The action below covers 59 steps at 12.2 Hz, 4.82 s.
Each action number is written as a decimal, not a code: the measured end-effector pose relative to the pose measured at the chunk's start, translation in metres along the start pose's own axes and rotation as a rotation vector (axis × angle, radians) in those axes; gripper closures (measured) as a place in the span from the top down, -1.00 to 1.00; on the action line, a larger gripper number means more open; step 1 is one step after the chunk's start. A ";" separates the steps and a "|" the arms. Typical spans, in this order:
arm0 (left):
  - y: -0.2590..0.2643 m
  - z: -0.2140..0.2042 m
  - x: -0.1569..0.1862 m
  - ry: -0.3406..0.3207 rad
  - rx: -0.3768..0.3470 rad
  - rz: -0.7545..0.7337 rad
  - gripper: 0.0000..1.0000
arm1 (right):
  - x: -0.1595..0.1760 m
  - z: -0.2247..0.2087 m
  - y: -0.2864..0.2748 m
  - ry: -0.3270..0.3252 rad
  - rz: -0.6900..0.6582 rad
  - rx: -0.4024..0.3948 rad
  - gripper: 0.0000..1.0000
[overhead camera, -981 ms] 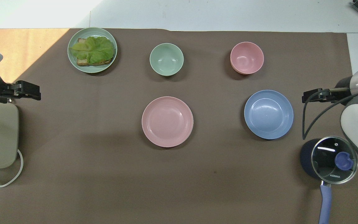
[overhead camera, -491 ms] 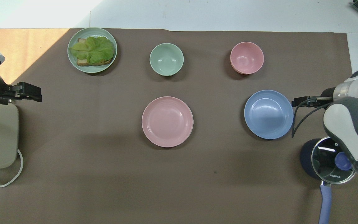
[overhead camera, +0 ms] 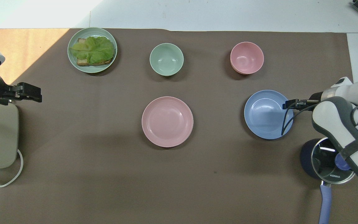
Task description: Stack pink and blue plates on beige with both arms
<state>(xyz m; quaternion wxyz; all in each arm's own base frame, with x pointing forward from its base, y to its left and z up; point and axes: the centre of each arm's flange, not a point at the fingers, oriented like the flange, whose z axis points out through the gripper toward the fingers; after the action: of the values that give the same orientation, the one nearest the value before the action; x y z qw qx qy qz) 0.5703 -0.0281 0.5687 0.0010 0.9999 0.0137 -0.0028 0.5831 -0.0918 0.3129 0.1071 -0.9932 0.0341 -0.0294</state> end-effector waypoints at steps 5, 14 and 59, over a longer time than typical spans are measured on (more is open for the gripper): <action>-0.001 0.001 0.000 -0.004 0.000 -0.001 1.00 | -0.010 0.019 0.006 -0.013 0.045 0.046 0.07; -0.001 0.002 -0.001 -0.006 0.001 0.013 1.00 | -0.003 -0.026 -0.040 0.036 0.009 0.074 -0.91; 0.000 0.002 -0.001 -0.007 0.001 0.016 1.00 | 0.002 -0.208 -0.194 0.071 0.081 -0.212 1.00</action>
<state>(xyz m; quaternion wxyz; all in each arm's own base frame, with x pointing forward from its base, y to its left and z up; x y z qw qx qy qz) 0.5695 -0.0283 0.5662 0.0008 1.0000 0.0057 -0.0062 0.5829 0.0535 0.5574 0.0012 -0.9951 0.0809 -0.0565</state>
